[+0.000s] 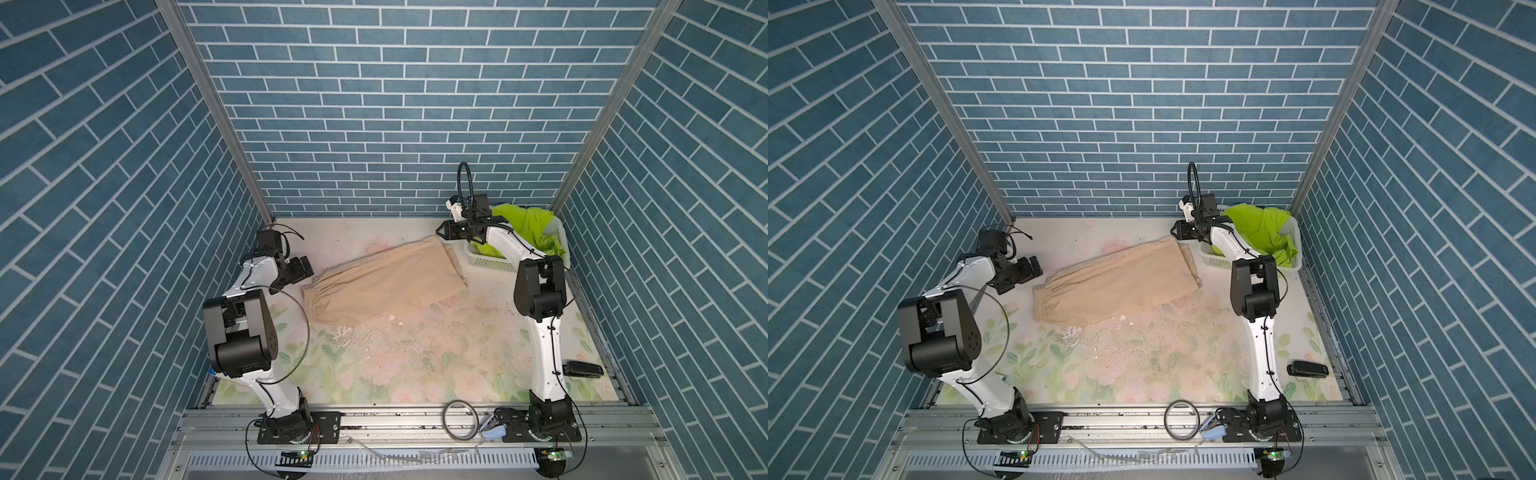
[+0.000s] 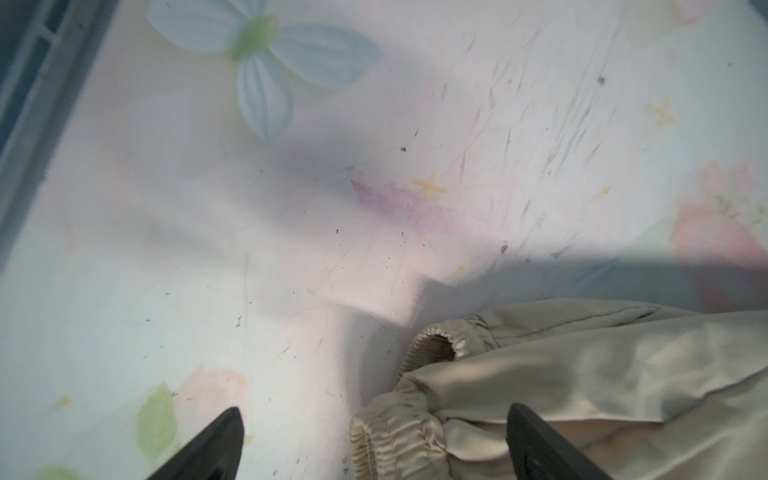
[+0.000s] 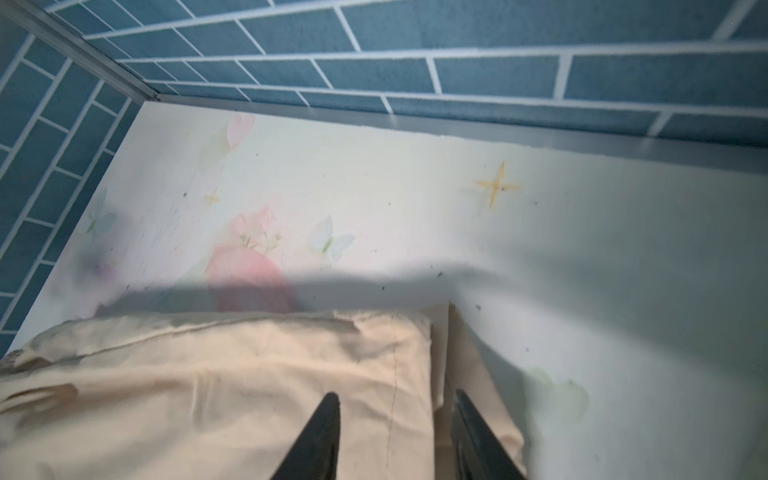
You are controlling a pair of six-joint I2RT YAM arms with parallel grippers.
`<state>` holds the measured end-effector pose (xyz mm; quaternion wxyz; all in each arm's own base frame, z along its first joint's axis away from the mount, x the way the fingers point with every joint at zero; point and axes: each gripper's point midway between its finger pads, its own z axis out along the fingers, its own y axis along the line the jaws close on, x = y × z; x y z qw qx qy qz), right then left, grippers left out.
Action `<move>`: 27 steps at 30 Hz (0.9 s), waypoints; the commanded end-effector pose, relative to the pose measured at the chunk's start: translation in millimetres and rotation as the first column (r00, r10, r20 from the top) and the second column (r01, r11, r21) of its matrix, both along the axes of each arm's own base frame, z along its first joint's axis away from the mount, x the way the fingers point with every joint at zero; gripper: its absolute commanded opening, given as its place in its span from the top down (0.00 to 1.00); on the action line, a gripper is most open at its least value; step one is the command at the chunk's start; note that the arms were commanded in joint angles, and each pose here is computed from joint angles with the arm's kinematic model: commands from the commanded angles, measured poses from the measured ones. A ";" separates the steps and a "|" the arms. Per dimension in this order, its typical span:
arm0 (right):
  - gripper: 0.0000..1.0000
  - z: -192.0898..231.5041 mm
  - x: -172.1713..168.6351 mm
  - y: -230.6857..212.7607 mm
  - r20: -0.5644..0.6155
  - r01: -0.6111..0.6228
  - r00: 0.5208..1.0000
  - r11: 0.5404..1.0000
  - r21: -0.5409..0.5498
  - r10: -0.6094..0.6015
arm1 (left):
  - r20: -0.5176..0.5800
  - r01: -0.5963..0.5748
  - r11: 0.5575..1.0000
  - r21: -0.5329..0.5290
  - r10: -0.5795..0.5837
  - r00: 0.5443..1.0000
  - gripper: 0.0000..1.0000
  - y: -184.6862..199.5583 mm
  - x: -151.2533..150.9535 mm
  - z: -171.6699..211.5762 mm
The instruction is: Fold and stack the shorts
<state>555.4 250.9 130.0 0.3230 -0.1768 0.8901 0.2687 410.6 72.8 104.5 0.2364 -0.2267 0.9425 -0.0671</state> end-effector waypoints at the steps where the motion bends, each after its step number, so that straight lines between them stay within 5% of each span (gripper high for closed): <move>1: 0.55 69.3 -35.3 3.4 0.106 -0.020 0.994 1.000 0.017 0.018 | 0.000 -0.008 1.000 0.017 0.008 1.000 0.00 -8.1 -14.9 28.3; 10: 0.53 12.5 -120.8 7.0 0.029 0.001 1.000 0.990 -0.141 0.004 | 0.083 0.193 0.980 -0.047 -0.189 0.979 0.00 -105.9 -13.8 28.2; 27: 0.53 -107.3 -157.7 -3.6 -0.194 -0.023 0.981 0.973 -0.230 -0.023 | 0.008 0.298 0.946 -0.127 -0.299 0.954 0.00 -137.8 16.9 -73.4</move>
